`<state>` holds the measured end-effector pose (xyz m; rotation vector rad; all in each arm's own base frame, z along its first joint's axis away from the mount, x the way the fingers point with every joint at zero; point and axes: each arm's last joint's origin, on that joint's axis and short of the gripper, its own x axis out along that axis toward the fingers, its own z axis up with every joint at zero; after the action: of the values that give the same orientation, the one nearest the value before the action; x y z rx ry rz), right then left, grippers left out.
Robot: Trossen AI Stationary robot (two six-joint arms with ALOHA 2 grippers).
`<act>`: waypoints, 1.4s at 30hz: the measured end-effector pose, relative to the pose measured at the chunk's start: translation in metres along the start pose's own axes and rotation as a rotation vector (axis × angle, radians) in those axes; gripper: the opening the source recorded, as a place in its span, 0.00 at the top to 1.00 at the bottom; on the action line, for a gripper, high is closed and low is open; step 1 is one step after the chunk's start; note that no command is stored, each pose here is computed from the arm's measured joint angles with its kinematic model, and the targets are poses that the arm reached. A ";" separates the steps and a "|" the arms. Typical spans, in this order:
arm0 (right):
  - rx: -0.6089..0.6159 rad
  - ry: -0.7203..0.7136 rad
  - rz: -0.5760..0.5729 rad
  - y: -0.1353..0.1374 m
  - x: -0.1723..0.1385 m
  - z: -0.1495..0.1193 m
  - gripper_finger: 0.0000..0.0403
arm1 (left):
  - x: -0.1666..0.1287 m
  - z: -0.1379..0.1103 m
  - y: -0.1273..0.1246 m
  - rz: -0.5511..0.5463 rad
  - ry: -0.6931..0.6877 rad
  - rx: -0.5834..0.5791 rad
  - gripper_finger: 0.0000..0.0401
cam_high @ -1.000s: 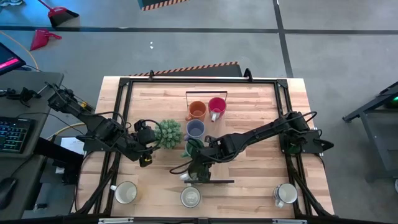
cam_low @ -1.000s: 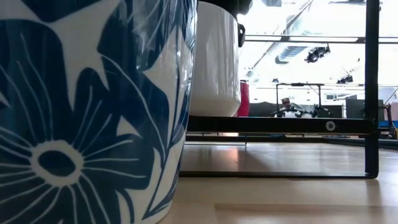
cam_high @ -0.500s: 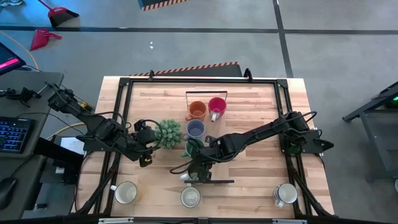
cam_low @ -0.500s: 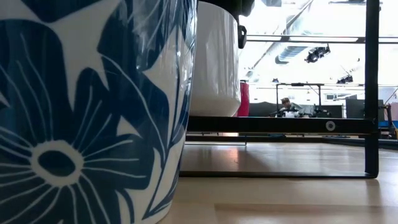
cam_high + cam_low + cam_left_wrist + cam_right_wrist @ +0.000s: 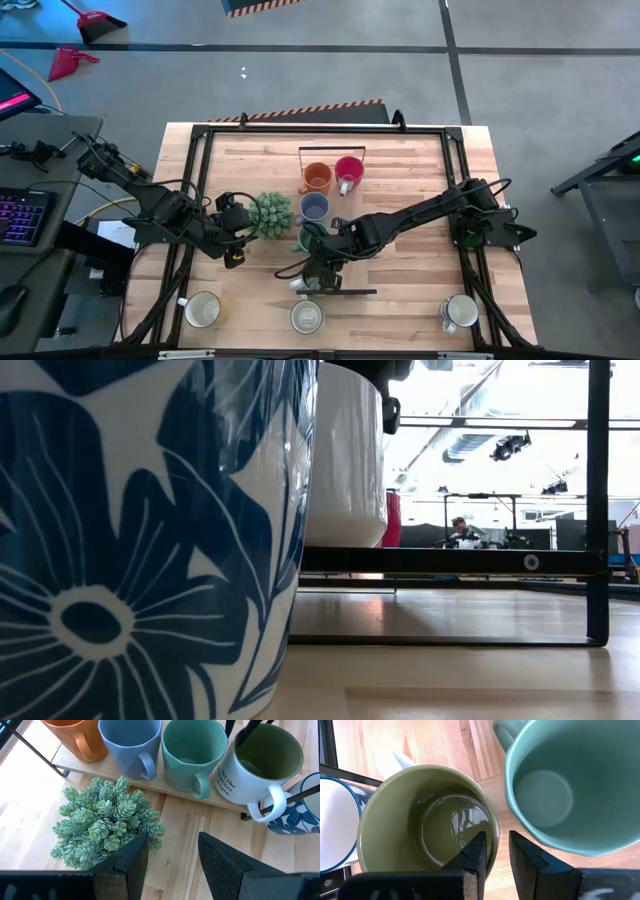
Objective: Place coffee mugs
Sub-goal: Adjust the mugs on the shelf, then put the yellow mug on the shelf
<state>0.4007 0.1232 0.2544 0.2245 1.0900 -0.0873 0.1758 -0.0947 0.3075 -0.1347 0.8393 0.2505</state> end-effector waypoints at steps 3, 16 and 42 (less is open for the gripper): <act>0.000 -0.001 0.000 0.000 0.000 0.000 0.85 | 0.000 0.000 0.000 0.000 0.000 0.000 0.60; -0.022 -0.056 0.019 0.004 -0.029 0.018 0.85 | 0.000 0.000 0.000 0.000 0.000 0.000 0.60; -0.148 0.075 -0.275 0.045 -0.131 -0.024 0.85 | -0.005 -0.041 -0.022 -0.232 0.651 -0.119 0.60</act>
<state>0.3277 0.1675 0.3663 -0.0562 1.1916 -0.2445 0.1489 -0.1259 0.2847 -0.4378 1.4430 0.0312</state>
